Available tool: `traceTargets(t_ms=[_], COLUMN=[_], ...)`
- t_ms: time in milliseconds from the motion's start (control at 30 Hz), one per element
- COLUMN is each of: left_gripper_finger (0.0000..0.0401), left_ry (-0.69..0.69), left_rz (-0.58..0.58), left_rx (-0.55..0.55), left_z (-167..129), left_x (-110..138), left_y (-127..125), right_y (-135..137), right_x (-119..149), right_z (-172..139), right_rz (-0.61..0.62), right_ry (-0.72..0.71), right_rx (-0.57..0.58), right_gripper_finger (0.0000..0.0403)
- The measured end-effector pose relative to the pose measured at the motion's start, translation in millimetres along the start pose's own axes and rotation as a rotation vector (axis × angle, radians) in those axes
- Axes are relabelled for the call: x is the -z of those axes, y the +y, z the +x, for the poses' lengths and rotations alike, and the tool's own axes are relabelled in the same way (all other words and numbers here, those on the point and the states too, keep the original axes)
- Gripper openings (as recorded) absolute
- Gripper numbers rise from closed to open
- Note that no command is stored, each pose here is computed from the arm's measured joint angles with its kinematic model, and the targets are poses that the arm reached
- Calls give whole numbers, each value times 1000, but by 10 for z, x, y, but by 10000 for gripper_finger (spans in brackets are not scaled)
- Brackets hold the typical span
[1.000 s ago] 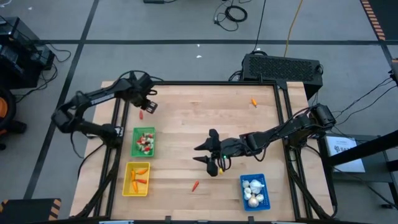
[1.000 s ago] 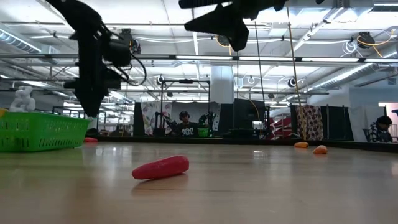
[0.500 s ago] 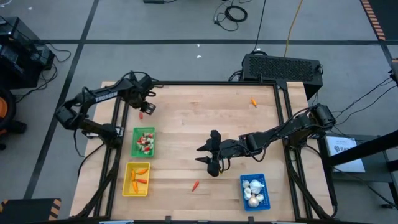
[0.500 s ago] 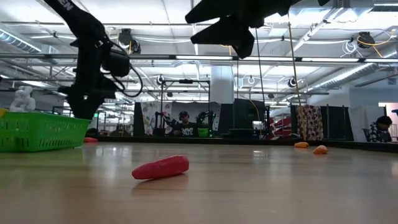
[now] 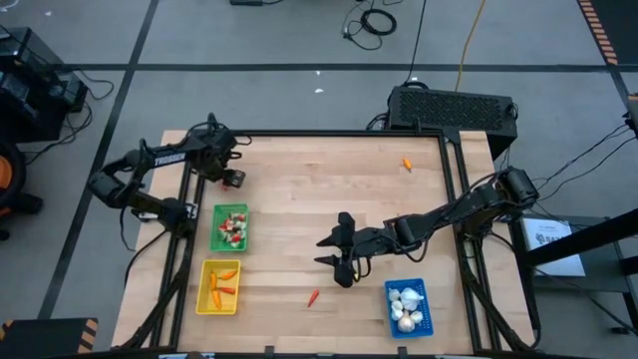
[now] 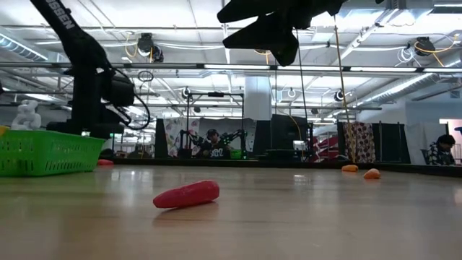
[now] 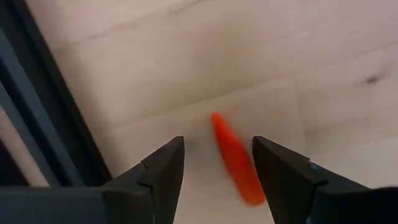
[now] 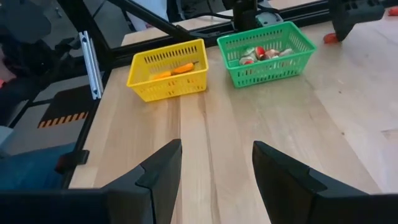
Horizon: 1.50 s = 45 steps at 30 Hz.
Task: Sort produce into baskets
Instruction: Put the red chili pepper into the yellow bin
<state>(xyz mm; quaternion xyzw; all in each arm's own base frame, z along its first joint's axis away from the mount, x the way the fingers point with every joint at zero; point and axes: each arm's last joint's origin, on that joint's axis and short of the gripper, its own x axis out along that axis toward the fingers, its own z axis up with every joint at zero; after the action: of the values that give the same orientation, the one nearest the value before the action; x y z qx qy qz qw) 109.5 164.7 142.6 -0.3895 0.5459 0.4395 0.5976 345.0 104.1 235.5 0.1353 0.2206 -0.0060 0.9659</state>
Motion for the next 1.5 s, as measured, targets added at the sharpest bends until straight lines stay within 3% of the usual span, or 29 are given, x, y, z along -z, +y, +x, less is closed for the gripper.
traceTargets(t_ms=[167,433,900,1067,1333,1500], left_gripper_finger=[199,189,56,30,26,26], left_ry=[-28,-6,8,7,3,-3], left_rz=[-2,-5,13,28,154,276], left_rx=[67,78,126,165,500,685], left_z=[58,101,98,37,-149,-335], left_x=[1,45,43,-15,-125,-67], left_y=[22,52,35,13,-195,-432], right_y=[-7,-7,-7,-9,-24,-36], right_x=[-2,-2,-2,-3,-8,-13], right_z=[1,1,1,2,5,8], right_rz=[-15,-22,-25,-29,-31,-30], right_ry=[1,0,0,0,-1,-2], right_rx=[2,3,3,4,8,12], right_gripper_finger=[187,187,187,187,187,187])
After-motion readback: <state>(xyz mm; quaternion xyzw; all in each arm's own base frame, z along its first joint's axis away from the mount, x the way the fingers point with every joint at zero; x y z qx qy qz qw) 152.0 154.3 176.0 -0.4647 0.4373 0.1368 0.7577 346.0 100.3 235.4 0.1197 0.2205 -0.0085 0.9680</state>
